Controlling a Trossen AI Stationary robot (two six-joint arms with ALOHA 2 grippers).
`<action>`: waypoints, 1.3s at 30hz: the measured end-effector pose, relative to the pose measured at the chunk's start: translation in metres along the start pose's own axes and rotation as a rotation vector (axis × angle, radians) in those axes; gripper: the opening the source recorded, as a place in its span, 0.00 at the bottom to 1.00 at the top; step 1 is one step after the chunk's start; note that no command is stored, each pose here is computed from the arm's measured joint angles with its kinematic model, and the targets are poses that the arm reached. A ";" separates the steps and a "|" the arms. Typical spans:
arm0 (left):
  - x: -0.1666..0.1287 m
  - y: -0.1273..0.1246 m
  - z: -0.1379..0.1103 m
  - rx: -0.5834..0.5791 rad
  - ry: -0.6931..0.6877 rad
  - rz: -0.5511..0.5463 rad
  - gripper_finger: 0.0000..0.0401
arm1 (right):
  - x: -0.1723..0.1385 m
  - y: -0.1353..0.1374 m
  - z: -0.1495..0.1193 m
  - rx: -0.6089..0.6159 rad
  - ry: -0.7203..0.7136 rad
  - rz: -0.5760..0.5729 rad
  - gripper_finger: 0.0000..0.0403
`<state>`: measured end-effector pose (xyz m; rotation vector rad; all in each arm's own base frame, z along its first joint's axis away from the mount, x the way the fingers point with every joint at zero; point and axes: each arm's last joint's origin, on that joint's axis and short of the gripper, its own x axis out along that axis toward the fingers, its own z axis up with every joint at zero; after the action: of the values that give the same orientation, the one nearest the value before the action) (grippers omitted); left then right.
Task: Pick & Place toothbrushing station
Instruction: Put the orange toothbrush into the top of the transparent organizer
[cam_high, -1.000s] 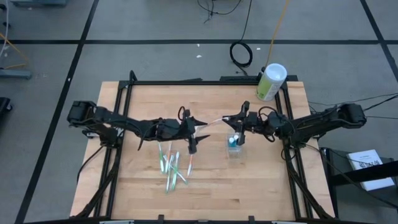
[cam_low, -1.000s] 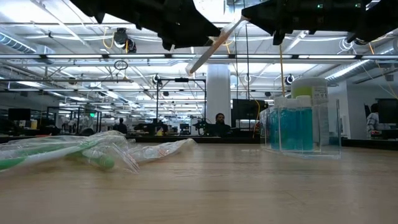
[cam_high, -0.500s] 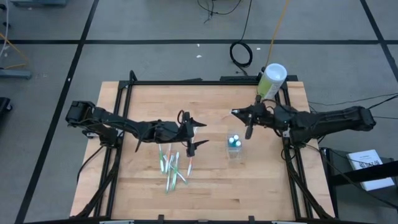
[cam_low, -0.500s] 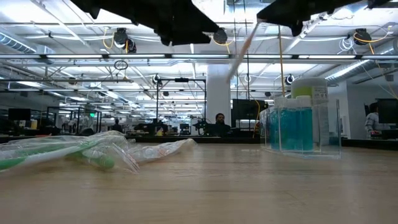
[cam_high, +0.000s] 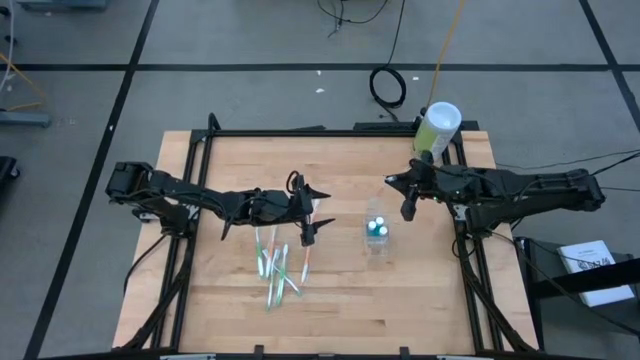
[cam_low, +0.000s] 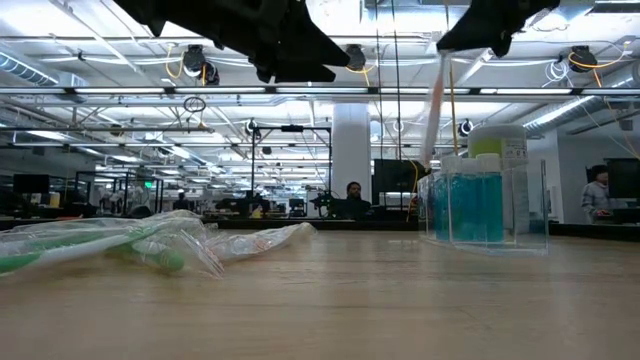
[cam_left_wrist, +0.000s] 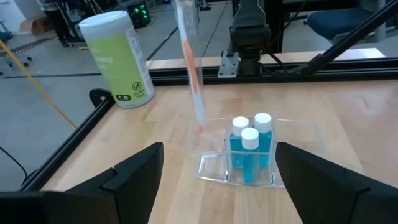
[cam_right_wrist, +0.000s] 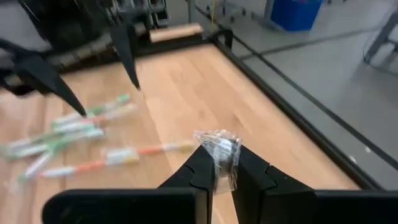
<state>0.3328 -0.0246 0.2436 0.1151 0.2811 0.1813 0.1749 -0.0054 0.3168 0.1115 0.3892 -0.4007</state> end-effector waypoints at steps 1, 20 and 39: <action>0.000 0.000 0.000 0.000 0.000 0.000 0.78 | 0.000 -0.001 -0.002 0.001 0.018 -0.005 0.06; 0.000 0.000 -0.002 -0.041 0.013 -0.001 0.77 | 0.050 0.007 -0.023 0.051 0.178 -0.111 0.06; 0.000 0.000 -0.003 -0.055 0.026 -0.001 0.78 | 0.064 0.002 -0.044 0.077 0.193 -0.138 0.08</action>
<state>0.3324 -0.0246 0.2407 0.0579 0.3015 0.1894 0.2146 -0.0188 0.2510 0.2000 0.5742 -0.5432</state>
